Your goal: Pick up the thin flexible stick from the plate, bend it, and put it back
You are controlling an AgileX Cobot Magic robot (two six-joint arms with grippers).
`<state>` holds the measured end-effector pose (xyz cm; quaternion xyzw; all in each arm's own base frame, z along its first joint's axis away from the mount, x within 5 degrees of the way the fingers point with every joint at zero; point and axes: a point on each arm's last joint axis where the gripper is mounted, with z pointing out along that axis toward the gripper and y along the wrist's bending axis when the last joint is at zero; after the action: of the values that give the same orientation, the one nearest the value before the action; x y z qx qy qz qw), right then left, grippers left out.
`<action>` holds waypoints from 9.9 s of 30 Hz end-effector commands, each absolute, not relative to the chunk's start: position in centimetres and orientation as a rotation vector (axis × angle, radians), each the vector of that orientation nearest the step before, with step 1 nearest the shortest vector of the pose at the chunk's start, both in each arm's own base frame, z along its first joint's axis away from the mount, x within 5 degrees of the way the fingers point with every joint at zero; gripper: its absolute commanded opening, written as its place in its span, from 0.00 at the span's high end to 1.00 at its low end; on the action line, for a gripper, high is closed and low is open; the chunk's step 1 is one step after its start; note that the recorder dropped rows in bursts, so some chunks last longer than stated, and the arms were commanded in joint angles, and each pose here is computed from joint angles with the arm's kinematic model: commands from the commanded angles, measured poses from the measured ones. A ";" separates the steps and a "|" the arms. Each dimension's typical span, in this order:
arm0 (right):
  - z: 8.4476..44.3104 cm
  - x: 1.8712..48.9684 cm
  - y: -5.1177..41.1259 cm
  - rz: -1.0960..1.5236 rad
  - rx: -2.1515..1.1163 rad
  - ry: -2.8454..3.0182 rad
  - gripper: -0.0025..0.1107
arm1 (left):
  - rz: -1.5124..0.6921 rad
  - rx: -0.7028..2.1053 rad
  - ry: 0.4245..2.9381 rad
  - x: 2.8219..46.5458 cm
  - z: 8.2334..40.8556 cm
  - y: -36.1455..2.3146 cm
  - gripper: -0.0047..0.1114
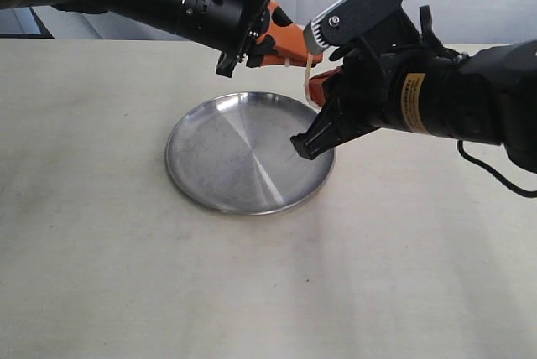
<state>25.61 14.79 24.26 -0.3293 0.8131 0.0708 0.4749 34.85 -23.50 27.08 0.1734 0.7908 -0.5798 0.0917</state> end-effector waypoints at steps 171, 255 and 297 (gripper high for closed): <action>29.0 7.1 -0.8 0.211 0.309 1.500 0.99 | -0.437 0.530 1.689 12.7 35.9 -6.6 0.96; 18.3 5.7 -0.7 -0.077 0.114 1.829 0.99 | -0.307 0.231 1.743 6.6 27.4 -2.5 0.96; 18.3 5.7 -0.6 -0.068 0.121 1.828 0.99 | -0.174 0.031 1.691 5.5 19.5 -0.9 0.96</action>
<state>5.67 -0.60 18.32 0.0497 0.7942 -0.0280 0.6050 5.53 -0.94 19.44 0.0121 0.7527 -0.0830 0.6530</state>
